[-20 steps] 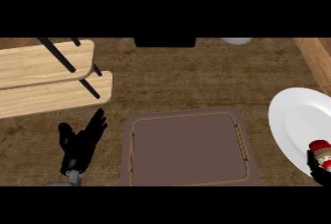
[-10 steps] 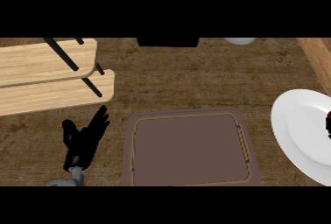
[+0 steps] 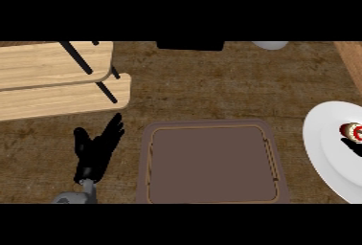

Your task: Pick the cupcake from the tray and place it in the plate

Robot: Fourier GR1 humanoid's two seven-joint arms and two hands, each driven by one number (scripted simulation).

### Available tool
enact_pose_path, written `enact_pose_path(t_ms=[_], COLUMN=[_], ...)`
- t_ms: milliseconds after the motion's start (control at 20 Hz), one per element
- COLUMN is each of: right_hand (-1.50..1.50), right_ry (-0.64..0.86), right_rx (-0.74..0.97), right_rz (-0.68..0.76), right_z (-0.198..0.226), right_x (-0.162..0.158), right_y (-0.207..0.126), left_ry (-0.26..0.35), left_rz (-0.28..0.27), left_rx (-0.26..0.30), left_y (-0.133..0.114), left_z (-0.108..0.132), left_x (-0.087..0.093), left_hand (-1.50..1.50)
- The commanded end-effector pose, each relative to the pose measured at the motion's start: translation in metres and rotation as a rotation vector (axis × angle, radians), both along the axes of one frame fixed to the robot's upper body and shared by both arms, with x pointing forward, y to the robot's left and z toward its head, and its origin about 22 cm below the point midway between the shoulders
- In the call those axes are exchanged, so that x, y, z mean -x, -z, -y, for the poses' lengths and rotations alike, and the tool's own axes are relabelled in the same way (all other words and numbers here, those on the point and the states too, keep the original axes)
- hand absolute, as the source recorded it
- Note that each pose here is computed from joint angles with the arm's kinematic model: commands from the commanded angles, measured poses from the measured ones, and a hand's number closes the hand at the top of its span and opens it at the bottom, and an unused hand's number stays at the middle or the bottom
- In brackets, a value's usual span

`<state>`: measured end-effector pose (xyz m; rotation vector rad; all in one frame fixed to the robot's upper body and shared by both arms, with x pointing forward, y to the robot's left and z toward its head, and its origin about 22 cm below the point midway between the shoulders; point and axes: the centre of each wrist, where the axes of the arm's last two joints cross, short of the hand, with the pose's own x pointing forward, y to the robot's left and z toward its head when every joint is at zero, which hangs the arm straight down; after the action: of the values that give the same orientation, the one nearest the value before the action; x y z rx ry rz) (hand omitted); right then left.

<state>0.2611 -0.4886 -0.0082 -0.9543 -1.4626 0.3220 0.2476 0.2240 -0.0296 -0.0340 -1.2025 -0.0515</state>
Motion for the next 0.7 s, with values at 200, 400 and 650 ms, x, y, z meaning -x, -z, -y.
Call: enact_pose_path(t_ms=[200, 400, 650], right_hand=[-1.50, -1.50, -1.50], right_ry=[-0.131, -0.110, -0.071], right_rx=[-0.201, -0.353, -0.437], right_rz=[0.104, 0.282, 0.299], right_z=[-0.022, -0.002, 0.050], right_x=[-0.029, -0.018, 0.016], right_y=[0.015, 0.007, -0.018], left_ry=[0.010, -0.010, -0.024], left_rz=[0.009, -0.028, 0.005], left_rx=[-0.004, 0.000, -0.008], left_y=[0.000, 0.003, -0.005], left_z=[-0.009, -0.018, -0.008], left_x=[0.009, 0.015, 0.010], left_hand=[0.00, 0.00, 0.00])
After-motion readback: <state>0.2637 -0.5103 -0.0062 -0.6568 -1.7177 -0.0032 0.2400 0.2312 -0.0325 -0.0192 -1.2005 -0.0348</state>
